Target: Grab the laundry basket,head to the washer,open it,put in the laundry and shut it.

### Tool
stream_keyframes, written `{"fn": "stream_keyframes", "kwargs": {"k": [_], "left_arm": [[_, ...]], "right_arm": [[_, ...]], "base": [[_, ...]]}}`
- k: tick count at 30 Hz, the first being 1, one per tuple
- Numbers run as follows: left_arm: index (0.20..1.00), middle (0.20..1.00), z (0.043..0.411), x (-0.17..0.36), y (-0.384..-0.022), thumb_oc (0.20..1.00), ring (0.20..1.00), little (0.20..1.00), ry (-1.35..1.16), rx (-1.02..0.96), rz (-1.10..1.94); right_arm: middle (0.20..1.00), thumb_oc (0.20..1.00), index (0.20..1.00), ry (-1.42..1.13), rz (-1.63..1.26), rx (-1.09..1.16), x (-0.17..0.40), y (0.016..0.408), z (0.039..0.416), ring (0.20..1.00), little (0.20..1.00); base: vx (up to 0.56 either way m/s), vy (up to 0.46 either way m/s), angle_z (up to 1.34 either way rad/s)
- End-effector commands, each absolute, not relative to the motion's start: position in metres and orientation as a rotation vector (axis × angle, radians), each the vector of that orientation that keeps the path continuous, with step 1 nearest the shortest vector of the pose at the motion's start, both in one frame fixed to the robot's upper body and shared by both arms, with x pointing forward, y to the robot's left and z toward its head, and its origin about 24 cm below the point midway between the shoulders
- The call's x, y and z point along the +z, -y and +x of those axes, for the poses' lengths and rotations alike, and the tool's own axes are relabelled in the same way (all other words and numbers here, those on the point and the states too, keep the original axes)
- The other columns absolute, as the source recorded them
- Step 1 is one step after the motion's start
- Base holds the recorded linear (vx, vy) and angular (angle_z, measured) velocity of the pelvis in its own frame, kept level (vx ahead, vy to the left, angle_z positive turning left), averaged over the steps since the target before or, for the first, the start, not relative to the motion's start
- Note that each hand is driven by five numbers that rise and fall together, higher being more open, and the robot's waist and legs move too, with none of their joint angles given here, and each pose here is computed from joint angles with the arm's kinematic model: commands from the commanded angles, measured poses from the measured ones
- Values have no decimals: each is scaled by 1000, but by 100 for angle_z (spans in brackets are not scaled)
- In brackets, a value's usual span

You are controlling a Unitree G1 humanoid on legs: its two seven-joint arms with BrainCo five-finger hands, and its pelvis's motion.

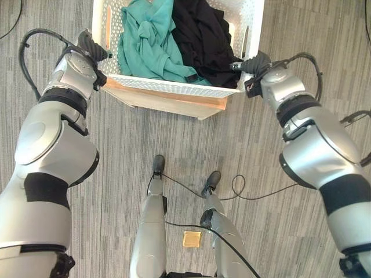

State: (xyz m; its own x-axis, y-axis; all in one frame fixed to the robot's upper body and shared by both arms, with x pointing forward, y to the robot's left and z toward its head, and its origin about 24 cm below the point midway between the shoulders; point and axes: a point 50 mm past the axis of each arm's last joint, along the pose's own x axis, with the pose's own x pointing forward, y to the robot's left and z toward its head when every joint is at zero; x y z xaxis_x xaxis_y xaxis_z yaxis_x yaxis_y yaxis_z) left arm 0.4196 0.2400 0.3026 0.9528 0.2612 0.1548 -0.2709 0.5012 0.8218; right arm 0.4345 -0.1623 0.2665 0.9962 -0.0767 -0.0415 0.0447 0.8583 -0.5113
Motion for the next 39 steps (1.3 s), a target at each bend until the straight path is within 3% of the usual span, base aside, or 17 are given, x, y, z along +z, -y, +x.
{"fn": "stream_keyframes", "kwargs": {"k": [1, 2, 3, 14, 20, 26, 31, 39], "left_arm": [[200, 200, 418, 340, -216, 200, 200, 200, 115, 315, 1167], [200, 200, 419, 338, -216, 200, 200, 200, 112, 316, 1169], [200, 200, 419, 333, -219, 200, 200, 200, 106, 320, 1168], [200, 200, 423, 281, -234, 200, 200, 200, 58, 269, 1105], [200, 200, 419, 261, -214, 200, 200, 200, 167, 85, 1104], [200, 200, 389, 209, -187, 200, 200, 200, 217, -237, 1050], [200, 200, 361, 130, -151, 200, 200, 200, 77, -504, 880], [200, 200, 358, 78, -115, 200, 200, 200, -73, -607, 830]], "right_arm": [[542, 542, 542, -40, -582, -41, 272, 155, 435, 542, 542], [266, 266, 266, -44, -570, -43, 270, 156, 435, 266, 266], [200, 200, 200, -41, -557, -39, 267, 156, 435, 200, 200], [200, 200, 200, -36, -478, -46, 248, 179, 434, 200, 200], [200, 200, 200, -50, -500, -5, 224, 213, 422, 200, 200], [200, 200, 200, -63, -563, 137, 183, 256, 373, 200, 200], [200, 200, 200, -167, -588, 204, 151, 298, 311, 200, 200], [200, 200, 200, -318, -537, 175, 116, 329, 261, 200, 200]], "base": [[0, 0, 0], [0, 0, 0], [0, 0, 0], [-11, 1, -5], [63, -32, -12], [131, -39, -15], [110, -53, -18], [54, -95, -20]]}}
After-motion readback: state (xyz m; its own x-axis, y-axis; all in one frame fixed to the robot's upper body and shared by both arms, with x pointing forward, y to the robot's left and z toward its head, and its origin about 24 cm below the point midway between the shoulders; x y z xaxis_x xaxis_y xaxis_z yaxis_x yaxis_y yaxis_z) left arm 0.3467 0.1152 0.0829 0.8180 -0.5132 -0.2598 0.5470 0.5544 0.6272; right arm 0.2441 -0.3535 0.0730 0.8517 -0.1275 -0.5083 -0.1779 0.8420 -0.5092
